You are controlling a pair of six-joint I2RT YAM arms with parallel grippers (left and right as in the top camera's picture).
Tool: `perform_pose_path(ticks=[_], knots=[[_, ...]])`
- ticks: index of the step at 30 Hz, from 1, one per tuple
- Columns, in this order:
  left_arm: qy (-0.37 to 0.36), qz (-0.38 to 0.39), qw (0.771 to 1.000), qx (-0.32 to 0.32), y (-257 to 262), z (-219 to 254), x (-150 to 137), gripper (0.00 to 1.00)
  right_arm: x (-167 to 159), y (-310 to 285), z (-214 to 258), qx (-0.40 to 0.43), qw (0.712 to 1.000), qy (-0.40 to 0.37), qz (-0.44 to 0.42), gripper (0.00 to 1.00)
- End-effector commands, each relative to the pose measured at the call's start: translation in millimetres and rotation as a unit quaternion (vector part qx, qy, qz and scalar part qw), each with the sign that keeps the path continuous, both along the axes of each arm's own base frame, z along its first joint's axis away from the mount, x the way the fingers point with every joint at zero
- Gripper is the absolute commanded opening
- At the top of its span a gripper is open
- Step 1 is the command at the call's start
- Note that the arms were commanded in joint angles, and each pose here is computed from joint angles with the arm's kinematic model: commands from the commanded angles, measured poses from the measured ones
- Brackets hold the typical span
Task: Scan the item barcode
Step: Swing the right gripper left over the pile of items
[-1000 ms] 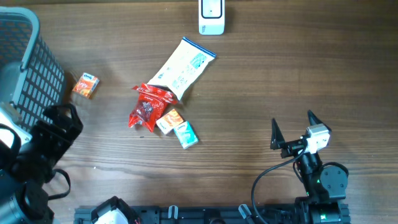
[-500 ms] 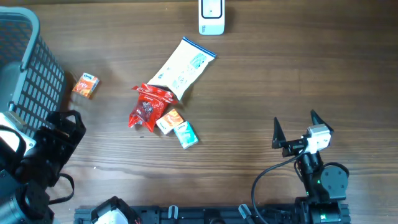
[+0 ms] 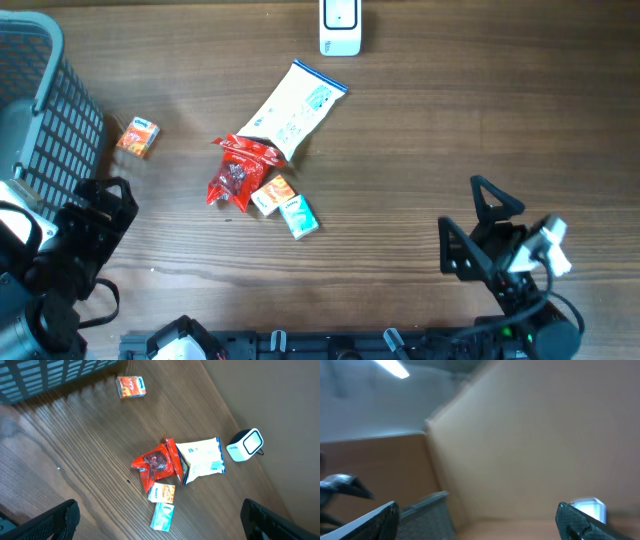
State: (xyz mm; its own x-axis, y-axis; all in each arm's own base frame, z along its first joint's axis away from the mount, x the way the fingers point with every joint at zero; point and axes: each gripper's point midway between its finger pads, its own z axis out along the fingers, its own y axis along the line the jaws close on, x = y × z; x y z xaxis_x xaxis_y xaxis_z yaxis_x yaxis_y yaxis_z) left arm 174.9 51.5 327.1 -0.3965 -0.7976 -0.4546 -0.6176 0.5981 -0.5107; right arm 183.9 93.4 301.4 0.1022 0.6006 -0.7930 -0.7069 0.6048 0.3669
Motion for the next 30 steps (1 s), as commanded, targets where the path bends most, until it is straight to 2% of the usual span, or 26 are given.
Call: perform_pose_path(ticks=[1,7,10,13,15,21,26,30], knots=[[-0.002,0.008,1.000,-0.001,2,2,0,1.00,-15,6,23,0.001,0.999,-0.019,0.029,1.00],[-0.002,0.008,1.000,-0.001,2,2,0,1.00,-3,11,58,-0.103,0.995,-0.007,-0.017,1.00],[-0.002,0.008,1.000,-0.001,2,2,0,1.00,12,25,70,-0.185,0.982,0.031,0.009,1.00],[-0.002,0.008,1.000,-0.001,2,2,0,1.00,37,39,69,-0.250,0.961,0.102,0.058,1.00],[-0.002,0.008,1.000,-0.001,2,2,0,1.00,52,50,60,-0.293,0.933,0.171,0.118,1.00],[-0.002,0.008,1.000,-0.001,2,2,0,1.00,93,72,13,-0.391,0.842,0.322,0.185,1.00],[-0.002,0.008,1.000,-0.001,2,2,0,1.00,110,126,-47,-0.452,0.780,0.360,0.239,1.00],[-0.002,0.008,1.000,-0.001,2,2,0,1.00,123,163,-94,-0.520,0.743,0.356,0.223,1.00]])
